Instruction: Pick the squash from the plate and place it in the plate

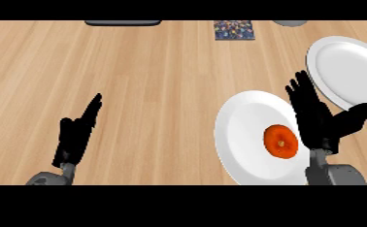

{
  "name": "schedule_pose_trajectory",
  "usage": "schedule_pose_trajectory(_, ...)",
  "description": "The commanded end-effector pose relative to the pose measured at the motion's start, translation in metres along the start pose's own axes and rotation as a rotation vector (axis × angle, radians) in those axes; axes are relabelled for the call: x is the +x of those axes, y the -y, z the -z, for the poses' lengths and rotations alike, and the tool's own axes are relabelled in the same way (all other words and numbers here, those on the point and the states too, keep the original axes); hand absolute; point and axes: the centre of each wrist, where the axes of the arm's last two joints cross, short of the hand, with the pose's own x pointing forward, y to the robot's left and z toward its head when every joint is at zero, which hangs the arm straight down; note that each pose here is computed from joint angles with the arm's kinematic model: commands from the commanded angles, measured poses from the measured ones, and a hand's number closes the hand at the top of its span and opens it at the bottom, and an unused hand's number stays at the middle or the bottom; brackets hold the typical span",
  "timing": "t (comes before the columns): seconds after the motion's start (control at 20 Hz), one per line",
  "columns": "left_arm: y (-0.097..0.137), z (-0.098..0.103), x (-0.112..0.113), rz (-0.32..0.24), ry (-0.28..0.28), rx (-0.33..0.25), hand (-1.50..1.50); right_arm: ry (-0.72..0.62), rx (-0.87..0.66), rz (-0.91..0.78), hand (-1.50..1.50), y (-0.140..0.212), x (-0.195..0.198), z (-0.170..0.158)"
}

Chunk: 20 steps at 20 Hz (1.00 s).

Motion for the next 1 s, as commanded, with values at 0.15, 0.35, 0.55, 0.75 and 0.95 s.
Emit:
schedule_pose_trajectory(0.15, -0.004, -0.020, -0.022, -0.103, -0.125, 0.069, 0.00, 0.502, -0.347, -0.286, 1.50, 0.050, 0.067, -0.020)
schedule_pose_trajectory(0.35, -0.009, -0.025, -0.021, -0.184, -0.127, 0.103, 0.00, 0.512, -0.803, -0.656, 1.50, 0.138, 0.070, -0.046)
schedule_pose_trajectory(0.55, -0.001, -0.030, -0.017, -0.233, -0.127, 0.074, 0.00, 0.725, -1.059, -0.552, -1.50, 0.109, 0.054, -0.080)
schedule_pose_trajectory(0.75, 0.015, -0.026, -0.008, -0.230, -0.112, 0.038, 0.00, 0.825, -1.070, -0.555, -1.50, 0.060, 0.039, -0.131)
schedule_pose_trajectory(0.95, 0.025, -0.020, -0.006, -0.237, -0.104, 0.009, 0.00, 0.744, -1.065, -0.632, -1.50, 0.038, 0.019, -0.179)
